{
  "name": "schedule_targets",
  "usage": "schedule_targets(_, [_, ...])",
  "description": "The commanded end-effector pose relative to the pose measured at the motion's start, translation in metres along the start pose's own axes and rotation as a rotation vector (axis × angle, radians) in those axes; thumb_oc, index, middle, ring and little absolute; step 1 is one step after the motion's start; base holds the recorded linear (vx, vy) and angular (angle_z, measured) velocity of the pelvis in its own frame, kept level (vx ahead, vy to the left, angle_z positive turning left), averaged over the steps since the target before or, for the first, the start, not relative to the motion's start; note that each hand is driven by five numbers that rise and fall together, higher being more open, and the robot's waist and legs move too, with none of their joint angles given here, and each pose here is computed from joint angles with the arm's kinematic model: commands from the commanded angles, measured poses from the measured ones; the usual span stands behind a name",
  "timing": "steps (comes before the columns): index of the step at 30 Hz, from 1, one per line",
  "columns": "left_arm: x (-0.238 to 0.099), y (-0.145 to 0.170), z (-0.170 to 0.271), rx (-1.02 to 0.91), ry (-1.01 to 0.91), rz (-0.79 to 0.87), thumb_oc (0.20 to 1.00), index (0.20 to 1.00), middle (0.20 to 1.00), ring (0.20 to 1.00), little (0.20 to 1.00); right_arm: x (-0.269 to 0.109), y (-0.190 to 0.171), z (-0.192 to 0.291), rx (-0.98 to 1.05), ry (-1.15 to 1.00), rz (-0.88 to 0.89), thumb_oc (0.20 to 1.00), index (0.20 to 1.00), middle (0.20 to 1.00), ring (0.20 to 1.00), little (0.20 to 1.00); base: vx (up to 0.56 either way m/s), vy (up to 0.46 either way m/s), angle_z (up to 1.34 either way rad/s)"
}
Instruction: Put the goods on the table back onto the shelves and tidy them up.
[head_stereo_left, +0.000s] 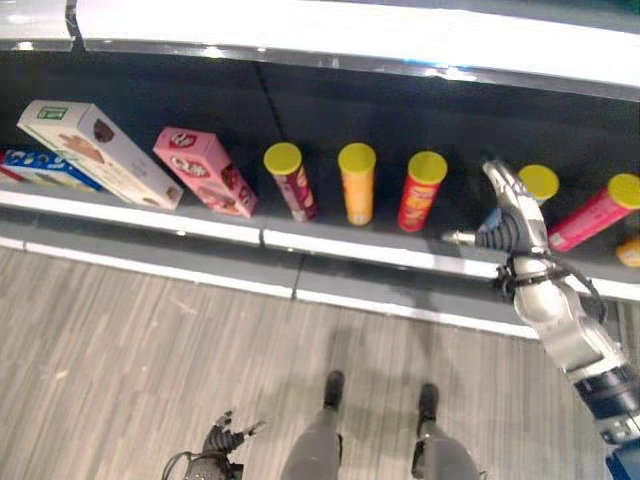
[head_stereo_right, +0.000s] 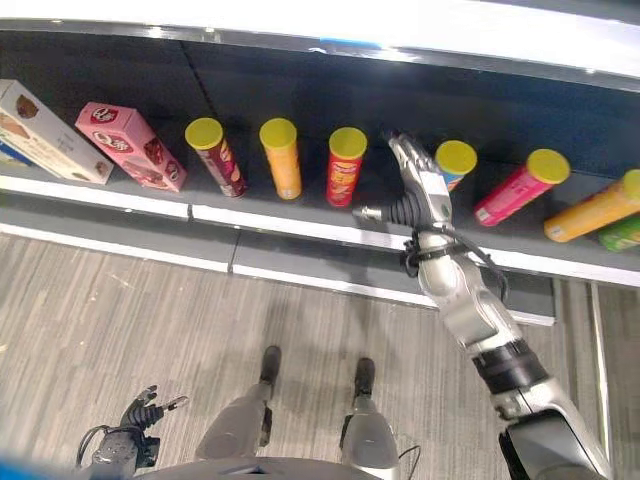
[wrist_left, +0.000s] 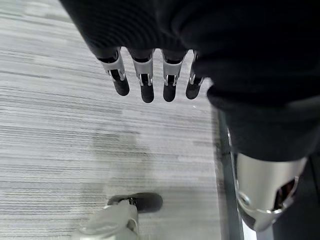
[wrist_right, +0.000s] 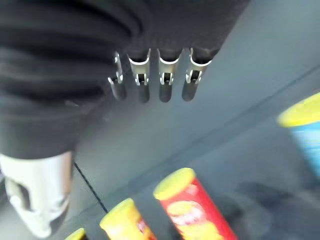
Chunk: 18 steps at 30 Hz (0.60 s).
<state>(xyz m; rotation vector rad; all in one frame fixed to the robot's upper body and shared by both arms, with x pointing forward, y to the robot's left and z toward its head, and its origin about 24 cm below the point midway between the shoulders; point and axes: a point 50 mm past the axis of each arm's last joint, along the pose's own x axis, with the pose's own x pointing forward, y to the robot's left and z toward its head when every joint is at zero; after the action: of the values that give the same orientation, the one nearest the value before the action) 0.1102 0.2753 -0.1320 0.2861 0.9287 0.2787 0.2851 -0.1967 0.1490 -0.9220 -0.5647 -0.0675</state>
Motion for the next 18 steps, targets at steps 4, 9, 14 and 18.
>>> schedule_targets(4, [-0.006,0.016,-0.019,0.071,0.056,0.046,1.0,1.0,1.0,1.0,1.0,-0.006,-0.006,0.016,0.118,-0.094,0.042,1.0,1.0,1.0,1.0,1.0,-0.07,0.093,-0.25])
schedule_targets(9, [-0.005,0.007,-0.014,0.046,0.028,0.019,1.0,1.0,1.0,1.0,1.0,-0.03,-0.01,-0.006,0.172,0.04,0.076,1.0,1.0,1.0,1.0,1.0,-0.11,0.204,-0.35])
schedule_targets(14, [-0.006,0.016,-0.019,0.038,0.047,0.048,1.0,1.0,1.0,1.0,1.0,-0.031,-0.009,-0.015,0.187,0.082,0.082,1.0,1.0,1.0,1.0,1.0,-0.13,0.201,-0.61])
schedule_targets(18, [-0.012,0.021,-0.039,-0.007,0.134,0.083,1.0,1.0,1.0,1.0,1.0,-0.026,-0.019,-0.021,0.168,0.087,0.053,1.0,1.0,1.0,1.0,1.0,-0.15,-0.013,-1.37])
